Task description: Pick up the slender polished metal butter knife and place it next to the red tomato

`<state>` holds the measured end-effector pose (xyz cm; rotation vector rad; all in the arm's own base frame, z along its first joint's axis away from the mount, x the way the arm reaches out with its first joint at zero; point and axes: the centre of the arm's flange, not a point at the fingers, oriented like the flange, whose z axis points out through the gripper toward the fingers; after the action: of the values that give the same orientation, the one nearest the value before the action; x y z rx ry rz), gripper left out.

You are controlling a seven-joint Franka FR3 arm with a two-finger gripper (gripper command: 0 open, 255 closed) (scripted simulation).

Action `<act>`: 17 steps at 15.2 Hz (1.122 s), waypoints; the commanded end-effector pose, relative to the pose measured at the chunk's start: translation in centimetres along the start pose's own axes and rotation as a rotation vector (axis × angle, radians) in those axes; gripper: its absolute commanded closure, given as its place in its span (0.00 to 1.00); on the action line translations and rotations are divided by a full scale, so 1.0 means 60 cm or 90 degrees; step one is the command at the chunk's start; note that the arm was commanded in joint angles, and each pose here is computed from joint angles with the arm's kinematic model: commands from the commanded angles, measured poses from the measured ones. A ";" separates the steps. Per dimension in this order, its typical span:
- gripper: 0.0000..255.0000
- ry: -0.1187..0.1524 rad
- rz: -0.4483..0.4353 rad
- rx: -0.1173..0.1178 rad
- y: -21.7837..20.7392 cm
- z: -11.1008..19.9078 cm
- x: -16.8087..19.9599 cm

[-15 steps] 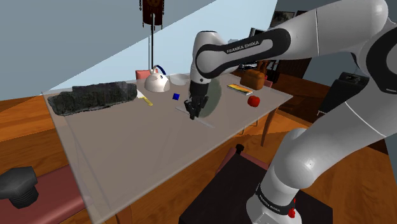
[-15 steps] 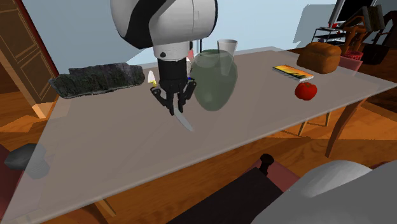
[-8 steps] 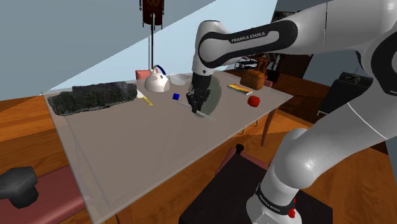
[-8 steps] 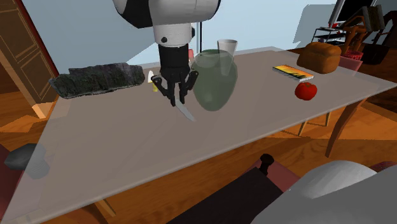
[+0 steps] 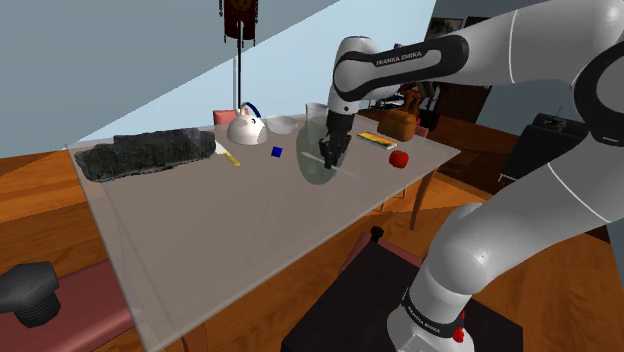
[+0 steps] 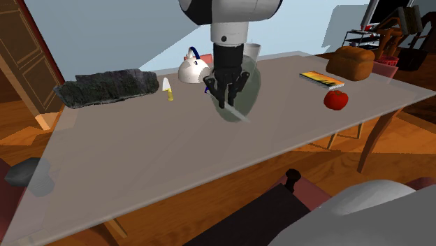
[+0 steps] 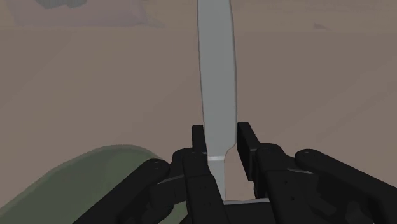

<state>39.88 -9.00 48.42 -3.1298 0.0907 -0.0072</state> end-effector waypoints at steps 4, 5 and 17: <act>1.00 0.000 -0.001 0.000 0.112 -0.002 -0.010; 1.00 0.000 -0.001 0.000 0.134 -0.002 -0.011; 1.00 0.000 -0.001 0.000 0.397 -0.006 -0.031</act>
<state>36.71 -31.25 48.49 -3.1290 0.0918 -0.0086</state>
